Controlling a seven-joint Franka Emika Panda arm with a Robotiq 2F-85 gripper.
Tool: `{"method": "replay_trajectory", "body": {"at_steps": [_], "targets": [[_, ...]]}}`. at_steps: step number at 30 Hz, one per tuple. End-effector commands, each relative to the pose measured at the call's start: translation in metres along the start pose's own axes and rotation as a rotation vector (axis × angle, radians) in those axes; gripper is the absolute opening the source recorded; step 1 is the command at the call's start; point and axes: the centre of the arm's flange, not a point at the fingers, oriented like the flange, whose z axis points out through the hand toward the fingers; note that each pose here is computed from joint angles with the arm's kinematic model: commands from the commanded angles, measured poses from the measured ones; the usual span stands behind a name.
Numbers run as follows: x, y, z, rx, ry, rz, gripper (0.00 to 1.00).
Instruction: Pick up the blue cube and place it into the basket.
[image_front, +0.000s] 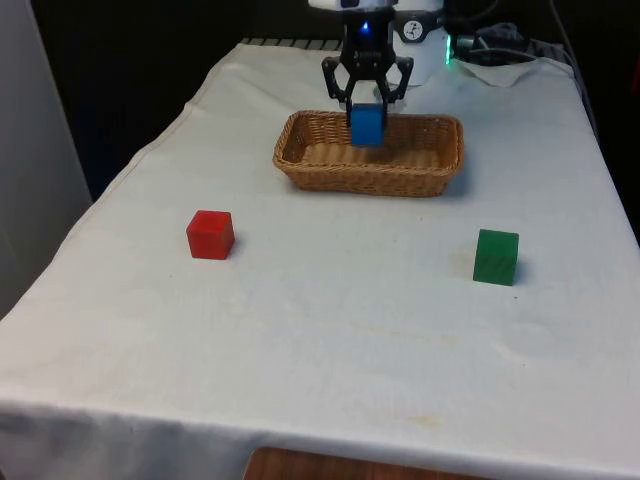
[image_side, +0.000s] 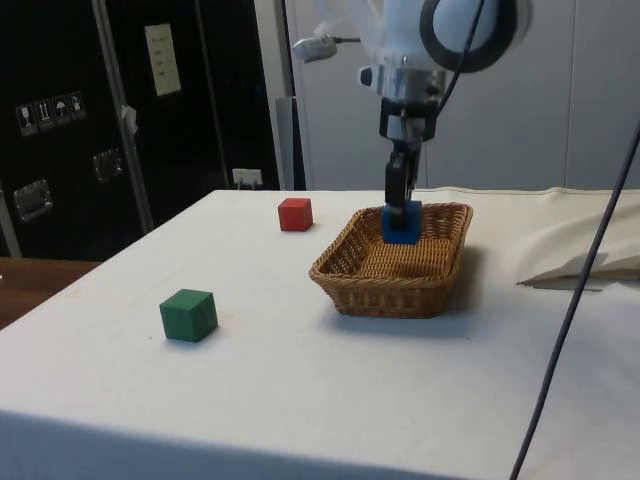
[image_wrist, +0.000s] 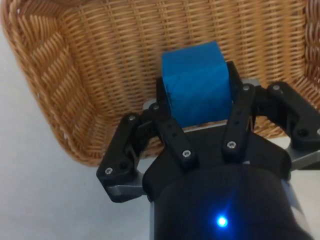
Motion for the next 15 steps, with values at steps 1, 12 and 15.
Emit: {"method": "replay_trajectory", "body": {"at_steps": [1,12,15], "targets": [[0.001,0.002,0.003,-0.010,0.009,-0.003,0.00],[0.003,0.009,0.026,-0.025,0.008,-0.002,0.00],[0.002,0.010,0.031,-0.026,0.005,0.000,0.00]]}}
